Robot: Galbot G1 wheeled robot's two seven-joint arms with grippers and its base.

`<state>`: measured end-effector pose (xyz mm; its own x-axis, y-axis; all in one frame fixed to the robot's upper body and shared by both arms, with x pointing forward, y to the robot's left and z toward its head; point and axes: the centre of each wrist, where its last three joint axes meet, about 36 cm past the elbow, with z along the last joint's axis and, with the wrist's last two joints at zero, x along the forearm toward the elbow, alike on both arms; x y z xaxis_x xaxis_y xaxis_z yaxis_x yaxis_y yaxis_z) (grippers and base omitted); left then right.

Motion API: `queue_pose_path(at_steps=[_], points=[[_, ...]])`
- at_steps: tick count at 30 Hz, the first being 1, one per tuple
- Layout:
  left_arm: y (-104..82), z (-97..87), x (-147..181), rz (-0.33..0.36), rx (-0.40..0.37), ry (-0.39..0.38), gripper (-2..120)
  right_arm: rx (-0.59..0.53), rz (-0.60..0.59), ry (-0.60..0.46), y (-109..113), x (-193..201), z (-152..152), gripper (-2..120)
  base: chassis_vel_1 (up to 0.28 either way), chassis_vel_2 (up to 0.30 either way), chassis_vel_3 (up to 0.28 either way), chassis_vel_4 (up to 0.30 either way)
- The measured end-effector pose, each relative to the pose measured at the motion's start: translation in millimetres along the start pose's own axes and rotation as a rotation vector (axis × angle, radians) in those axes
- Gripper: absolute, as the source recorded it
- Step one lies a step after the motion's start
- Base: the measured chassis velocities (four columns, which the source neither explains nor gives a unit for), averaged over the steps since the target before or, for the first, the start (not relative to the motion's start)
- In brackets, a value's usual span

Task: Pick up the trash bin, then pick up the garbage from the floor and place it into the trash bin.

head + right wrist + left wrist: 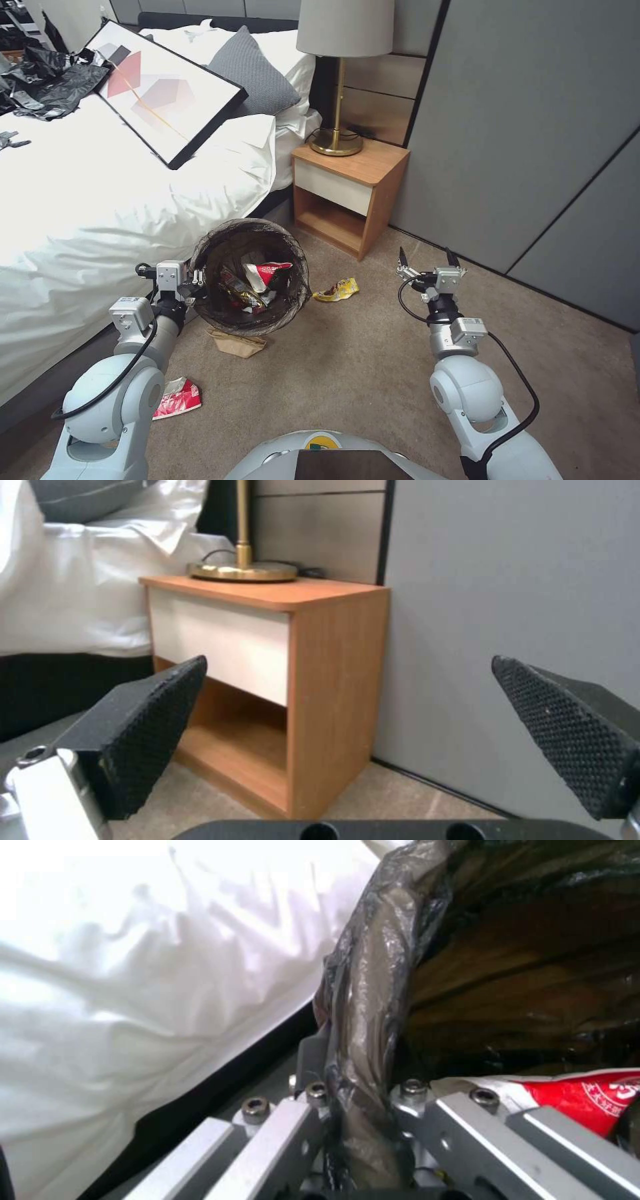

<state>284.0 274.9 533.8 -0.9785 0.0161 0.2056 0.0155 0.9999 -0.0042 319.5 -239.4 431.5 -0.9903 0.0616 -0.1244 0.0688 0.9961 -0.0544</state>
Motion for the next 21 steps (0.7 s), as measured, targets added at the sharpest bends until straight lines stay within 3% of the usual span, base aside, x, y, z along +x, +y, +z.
queue_pose_path(at_steps=[21], points=[[-1.5, -0.3, 4.0, -0.004, 0.002, -0.003, 0, 0.018, 0.013, 0.015, -2.1, 6.1, -5.5, 100, 0.004, 0.003, 0.003, 0.005]])
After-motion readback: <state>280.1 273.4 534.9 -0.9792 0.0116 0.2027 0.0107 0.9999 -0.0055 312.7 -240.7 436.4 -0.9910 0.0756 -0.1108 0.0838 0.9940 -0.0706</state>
